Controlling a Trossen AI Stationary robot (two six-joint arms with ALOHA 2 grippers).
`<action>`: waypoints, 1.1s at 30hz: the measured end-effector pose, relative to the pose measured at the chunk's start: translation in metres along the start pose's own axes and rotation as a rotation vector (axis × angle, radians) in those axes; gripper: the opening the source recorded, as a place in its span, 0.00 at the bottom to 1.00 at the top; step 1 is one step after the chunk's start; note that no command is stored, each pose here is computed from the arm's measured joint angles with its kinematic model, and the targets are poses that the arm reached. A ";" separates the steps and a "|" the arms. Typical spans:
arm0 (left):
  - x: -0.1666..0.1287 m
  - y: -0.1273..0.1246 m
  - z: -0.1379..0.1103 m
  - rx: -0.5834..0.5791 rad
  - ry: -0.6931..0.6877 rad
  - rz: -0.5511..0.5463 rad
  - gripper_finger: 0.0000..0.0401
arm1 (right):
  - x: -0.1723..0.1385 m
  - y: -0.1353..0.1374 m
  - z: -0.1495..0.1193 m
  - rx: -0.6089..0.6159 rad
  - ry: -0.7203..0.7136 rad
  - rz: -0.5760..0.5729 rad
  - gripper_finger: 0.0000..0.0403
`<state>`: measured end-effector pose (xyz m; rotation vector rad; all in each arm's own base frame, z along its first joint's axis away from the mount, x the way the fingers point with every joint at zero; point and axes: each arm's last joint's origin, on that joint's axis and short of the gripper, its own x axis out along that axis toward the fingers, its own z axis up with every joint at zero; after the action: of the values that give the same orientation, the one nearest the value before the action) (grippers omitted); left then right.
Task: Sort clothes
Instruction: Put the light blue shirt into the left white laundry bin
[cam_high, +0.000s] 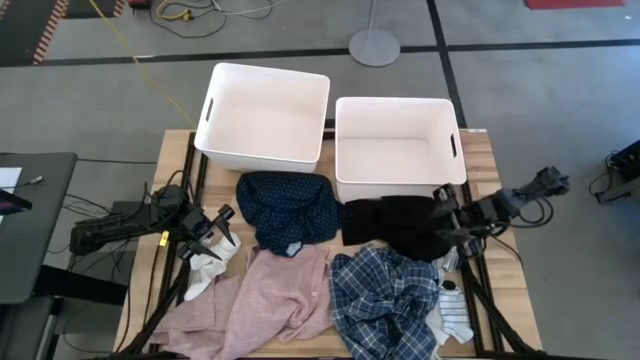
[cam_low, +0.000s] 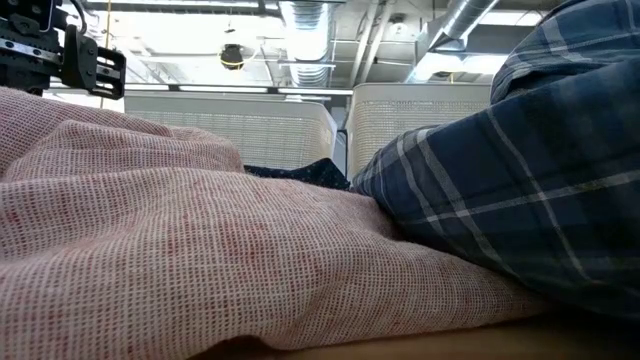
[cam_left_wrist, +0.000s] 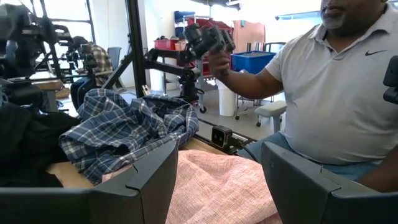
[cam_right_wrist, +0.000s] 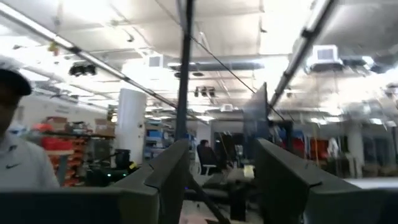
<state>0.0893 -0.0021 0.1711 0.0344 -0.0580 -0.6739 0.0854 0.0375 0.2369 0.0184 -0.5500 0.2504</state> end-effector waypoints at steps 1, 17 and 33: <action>0.000 0.000 0.000 0.000 0.000 0.000 0.56 | 0.004 0.002 0.004 -0.020 -0.003 0.016 0.52; 0.000 0.000 0.000 -0.001 0.000 0.000 0.56 | 0.150 0.044 0.054 -0.107 0.498 0.206 0.60; 0.000 0.000 0.000 0.000 0.000 0.000 0.56 | 0.209 0.076 -0.026 0.300 1.211 0.012 0.60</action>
<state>0.0893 -0.0021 0.1710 0.0343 -0.0578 -0.6739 0.2525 0.1617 0.3200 0.1432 0.6946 0.3046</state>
